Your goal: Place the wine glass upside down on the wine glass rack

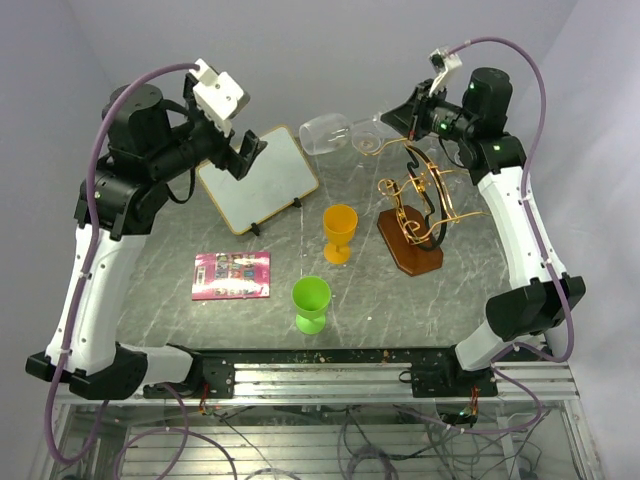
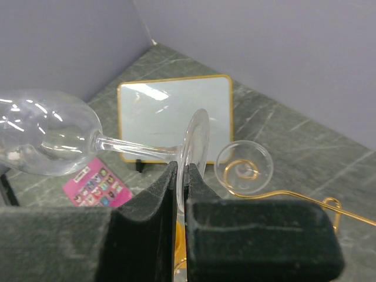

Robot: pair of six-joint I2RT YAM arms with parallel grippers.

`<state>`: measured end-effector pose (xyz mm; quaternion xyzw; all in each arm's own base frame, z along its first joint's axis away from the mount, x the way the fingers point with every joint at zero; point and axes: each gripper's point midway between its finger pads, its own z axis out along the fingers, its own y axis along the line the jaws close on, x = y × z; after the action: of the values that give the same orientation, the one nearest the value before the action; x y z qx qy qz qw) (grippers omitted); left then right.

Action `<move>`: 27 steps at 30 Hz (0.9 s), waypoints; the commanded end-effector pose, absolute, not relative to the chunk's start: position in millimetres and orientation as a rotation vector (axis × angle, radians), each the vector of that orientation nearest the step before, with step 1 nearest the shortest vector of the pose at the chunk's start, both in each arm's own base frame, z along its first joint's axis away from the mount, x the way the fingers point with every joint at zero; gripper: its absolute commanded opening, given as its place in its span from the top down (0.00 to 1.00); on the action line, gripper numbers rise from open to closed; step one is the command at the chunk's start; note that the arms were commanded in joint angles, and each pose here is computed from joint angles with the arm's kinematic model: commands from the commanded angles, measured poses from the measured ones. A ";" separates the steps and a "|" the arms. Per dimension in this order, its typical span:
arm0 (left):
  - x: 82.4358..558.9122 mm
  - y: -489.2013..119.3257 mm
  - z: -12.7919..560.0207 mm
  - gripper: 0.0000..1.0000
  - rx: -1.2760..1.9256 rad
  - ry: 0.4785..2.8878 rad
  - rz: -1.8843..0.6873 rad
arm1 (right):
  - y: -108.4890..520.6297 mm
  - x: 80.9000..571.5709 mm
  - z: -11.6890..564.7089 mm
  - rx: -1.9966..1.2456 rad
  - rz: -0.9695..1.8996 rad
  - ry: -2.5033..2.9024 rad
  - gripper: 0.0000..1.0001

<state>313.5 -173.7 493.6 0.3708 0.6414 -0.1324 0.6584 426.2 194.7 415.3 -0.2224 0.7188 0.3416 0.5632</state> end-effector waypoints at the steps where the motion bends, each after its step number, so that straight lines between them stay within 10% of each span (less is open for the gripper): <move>1: 311.9 -141.1 475.8 0.00 0.899 1.504 -0.109 | 177.3 427.1 443.8 -0.557 0.627 1.617 1.00; 27: 310.6 -122.5 440.9 0.02 0.948 1.580 -0.055 | 191.6 423.9 375.6 -0.962 -0.285 1.659 1.00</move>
<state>309.5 -124.5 440.4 0.4102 0.6849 -0.0248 0.6017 421.0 208.5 357.3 -0.4193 0.7207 -0.0496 0.5498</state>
